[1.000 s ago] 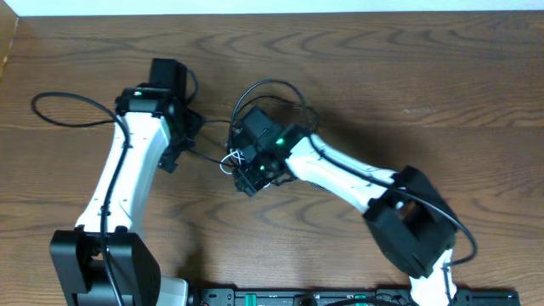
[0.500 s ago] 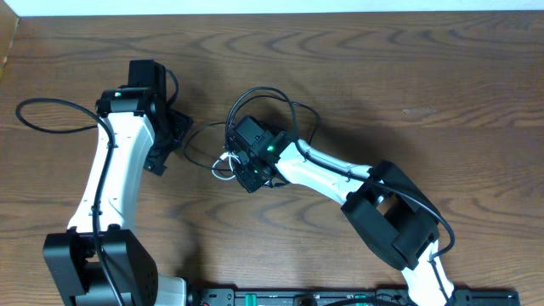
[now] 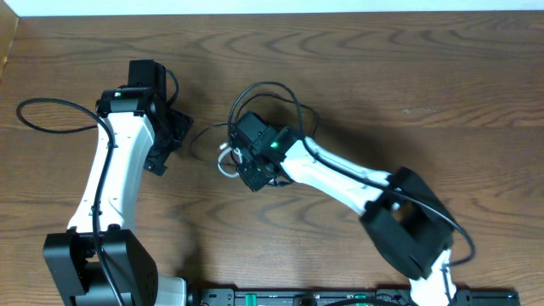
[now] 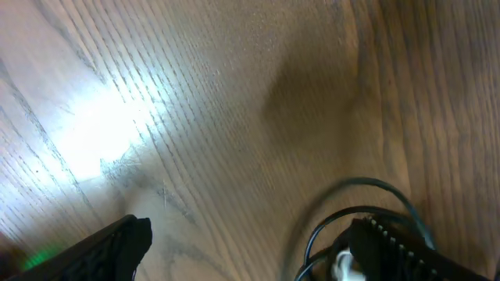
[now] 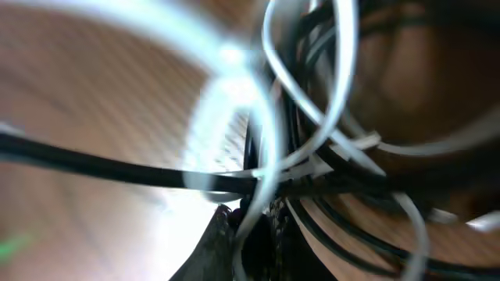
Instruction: Untangle cables
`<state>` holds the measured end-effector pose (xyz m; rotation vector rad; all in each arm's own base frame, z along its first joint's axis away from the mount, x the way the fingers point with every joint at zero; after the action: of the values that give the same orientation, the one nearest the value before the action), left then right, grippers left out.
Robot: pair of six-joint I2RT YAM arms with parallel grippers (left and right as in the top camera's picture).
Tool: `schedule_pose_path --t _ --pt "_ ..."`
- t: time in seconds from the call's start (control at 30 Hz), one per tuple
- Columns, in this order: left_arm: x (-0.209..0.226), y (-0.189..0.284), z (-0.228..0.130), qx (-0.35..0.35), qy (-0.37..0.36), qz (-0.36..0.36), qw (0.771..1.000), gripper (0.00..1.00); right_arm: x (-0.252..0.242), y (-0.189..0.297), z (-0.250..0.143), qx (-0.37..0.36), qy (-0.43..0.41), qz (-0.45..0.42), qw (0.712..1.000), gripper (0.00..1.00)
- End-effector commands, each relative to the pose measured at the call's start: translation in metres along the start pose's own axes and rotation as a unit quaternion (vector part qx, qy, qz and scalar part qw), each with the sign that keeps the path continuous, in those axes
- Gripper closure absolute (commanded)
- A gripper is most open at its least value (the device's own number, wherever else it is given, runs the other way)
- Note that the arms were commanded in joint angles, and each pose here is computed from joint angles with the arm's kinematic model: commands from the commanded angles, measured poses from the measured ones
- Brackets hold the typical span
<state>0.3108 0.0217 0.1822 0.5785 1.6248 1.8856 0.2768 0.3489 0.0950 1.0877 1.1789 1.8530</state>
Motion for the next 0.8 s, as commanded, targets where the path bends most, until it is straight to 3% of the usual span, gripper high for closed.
schedule_pose_path --t 0.0,0.77 --pt "0.003 -0.002 0.0 0.004 -0.008 0.008 1.0 0.13 0.021 0.053 0.019 -0.067 0.012 0.031 0.997 0.99" --pt "0.003 -0.002 0.0 0.004 -0.008 0.008 1.0 0.13 0.031 0.126 0.021 -0.133 0.02 0.054 0.989 0.99"
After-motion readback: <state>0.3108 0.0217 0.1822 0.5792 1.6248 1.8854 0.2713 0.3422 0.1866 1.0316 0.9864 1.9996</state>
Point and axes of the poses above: each gripper's point midway between its finger pads, its own y axis back along the fingers, its own x axis along the line the jaws close on, z = x × y, the point moved 6 cm from there along y, back along the fingers, and after that the axes turned 15 degrees about -y, right-handed, at the moved point
